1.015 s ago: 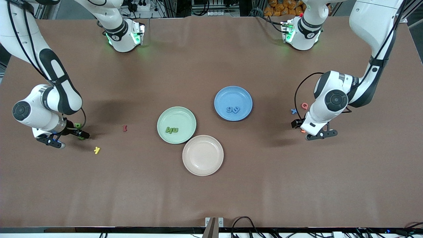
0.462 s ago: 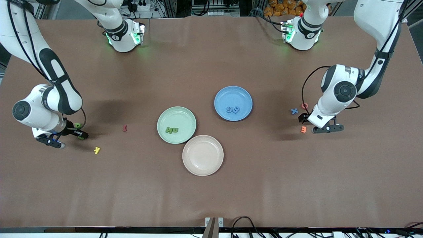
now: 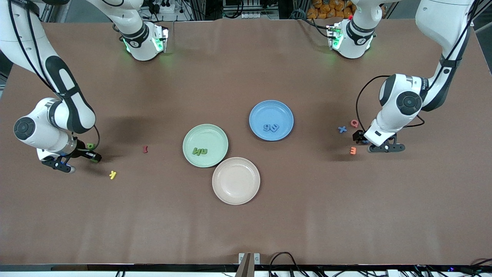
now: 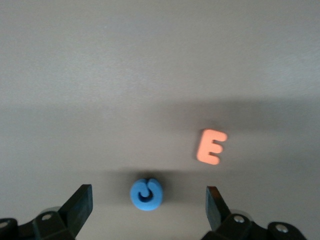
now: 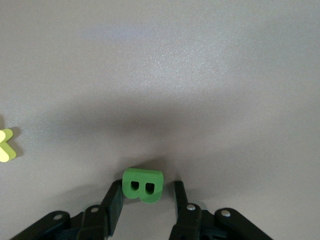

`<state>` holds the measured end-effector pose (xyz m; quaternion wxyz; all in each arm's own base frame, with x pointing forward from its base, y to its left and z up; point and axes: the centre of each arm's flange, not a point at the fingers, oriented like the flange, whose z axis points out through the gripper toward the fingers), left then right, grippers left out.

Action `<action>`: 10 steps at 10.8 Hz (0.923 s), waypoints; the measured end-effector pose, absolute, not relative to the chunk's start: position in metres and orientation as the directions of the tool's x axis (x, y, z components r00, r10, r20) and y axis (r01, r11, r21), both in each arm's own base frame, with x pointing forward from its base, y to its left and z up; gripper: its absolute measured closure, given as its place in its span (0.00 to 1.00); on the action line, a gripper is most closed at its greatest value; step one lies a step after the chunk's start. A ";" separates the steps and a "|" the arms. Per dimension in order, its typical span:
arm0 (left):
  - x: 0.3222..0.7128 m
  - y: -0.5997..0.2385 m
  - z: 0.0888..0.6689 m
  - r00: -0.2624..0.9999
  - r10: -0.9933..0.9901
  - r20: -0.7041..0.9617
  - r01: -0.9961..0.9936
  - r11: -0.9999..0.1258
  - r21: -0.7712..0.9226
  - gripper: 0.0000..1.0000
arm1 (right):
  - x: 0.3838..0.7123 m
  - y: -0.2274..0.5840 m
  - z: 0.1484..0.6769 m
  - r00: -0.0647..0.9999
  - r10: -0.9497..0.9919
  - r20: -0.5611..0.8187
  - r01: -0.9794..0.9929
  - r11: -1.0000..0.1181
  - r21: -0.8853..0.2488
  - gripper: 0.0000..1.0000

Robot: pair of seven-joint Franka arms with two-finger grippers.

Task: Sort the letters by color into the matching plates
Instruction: 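Lower the right gripper onto the green B while the left gripper approaches blue c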

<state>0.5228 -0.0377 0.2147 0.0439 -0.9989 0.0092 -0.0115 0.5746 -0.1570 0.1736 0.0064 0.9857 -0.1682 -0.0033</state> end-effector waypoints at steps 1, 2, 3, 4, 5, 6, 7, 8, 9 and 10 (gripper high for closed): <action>0.521 -0.030 0.212 0.999 -0.025 0.026 -0.022 -0.996 -0.088 0.00 | 0.575 -0.157 0.174 0.943 -0.332 -0.003 -0.332 -0.943 0.014 0.51; 0.519 -0.026 0.210 0.999 -0.023 0.026 -0.021 -0.996 -0.088 0.00 | 0.575 -0.157 0.174 0.943 -0.332 -0.001 -0.332 -0.943 0.014 0.52; 0.518 -0.023 0.209 1.000 -0.020 0.023 -0.018 -0.996 -0.089 0.00 | 0.575 -0.157 0.174 0.943 -0.331 0.001 -0.331 -0.943 0.013 0.56; 0.517 -0.022 0.208 1.000 -0.020 0.023 -0.018 -0.996 -0.089 0.00 | 0.575 -0.157 0.174 0.944 -0.331 0.001 -0.331 -0.943 0.013 0.56; 0.515 -0.020 0.207 0.999 -0.022 0.026 -0.019 -0.996 -0.087 0.00 | 0.575 -0.157 0.174 0.944 -0.331 0.001 -0.331 -0.944 0.013 0.57; 0.513 -0.020 0.205 0.999 -0.025 0.033 -0.022 -0.996 -0.083 0.00 | 0.575 -0.157 0.174 0.944 -0.331 0.004 -0.331 -0.944 0.013 0.56; 0.510 -0.021 0.202 0.999 -0.027 0.040 -0.023 -0.997 -0.078 0.00 | 0.576 -0.157 0.174 0.943 -0.332 0.008 -0.332 -0.943 0.012 0.56; 0.507 -0.021 0.200 0.999 -0.028 0.045 -0.025 -0.997 -0.074 0.00 | 0.576 -0.157 0.174 0.943 -0.332 0.011 -0.332 -0.943 0.011 0.57; 0.505 -0.022 0.198 0.998 -0.029 0.046 -0.026 -0.997 -0.072 0.00 | 0.576 -0.156 0.174 0.943 -0.332 0.012 -0.332 -0.943 0.011 0.59; 0.504 -0.022 0.198 0.998 -0.030 0.048 -0.026 -0.997 -0.071 0.00 | 0.576 -0.156 0.174 0.943 -0.332 0.012 -0.332 -0.943 0.011 0.59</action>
